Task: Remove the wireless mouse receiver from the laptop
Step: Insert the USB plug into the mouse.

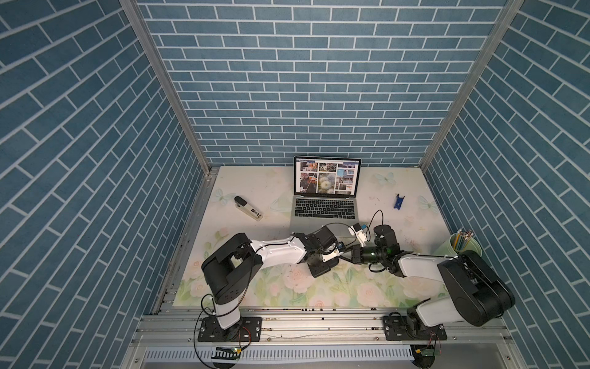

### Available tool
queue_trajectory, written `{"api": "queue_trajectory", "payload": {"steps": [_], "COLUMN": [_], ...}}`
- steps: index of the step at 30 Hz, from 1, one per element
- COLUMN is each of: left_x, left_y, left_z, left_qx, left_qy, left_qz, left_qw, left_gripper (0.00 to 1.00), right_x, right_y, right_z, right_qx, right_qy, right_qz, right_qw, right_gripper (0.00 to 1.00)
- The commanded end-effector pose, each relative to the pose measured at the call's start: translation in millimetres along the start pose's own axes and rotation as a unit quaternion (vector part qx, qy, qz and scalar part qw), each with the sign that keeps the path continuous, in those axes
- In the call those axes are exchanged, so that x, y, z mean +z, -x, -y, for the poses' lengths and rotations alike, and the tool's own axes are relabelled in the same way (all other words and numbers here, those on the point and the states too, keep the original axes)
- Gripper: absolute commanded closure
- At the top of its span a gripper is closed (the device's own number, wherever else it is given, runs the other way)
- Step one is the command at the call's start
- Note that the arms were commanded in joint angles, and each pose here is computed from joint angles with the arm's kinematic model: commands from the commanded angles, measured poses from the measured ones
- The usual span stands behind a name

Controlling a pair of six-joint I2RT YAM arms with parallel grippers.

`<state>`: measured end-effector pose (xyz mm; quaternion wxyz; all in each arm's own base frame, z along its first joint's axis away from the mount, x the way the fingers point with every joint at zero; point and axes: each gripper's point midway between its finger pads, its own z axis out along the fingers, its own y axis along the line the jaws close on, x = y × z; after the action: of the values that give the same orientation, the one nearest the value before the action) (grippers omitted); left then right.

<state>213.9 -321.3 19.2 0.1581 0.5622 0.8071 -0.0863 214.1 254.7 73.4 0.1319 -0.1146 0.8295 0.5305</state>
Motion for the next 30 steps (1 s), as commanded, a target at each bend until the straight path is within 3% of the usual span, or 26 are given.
{"api": "queue_trajectory", "payload": {"steps": [1, 30], "left_x": [15.1, 19.6], "left_y": [-19.9, -22.9], "left_z": [5.1, 4.7], "left_qx": [0.013, 0.013], "left_qy": [-0.004, -0.006], "left_qz": [-0.043, -0.06], "left_qw": [0.999, 0.998], "left_gripper": [0.45, 0.45], "right_x": [4.7, 22.6], "right_y": [7.5, -9.9], "right_z": [-6.4, 27.4], "right_qx": [-0.014, 0.019], "right_qy": [0.016, -0.027], "right_qz": [-0.005, -0.056], "right_qw": [1.0, 0.998], "right_gripper": [1.0, 1.0]}}
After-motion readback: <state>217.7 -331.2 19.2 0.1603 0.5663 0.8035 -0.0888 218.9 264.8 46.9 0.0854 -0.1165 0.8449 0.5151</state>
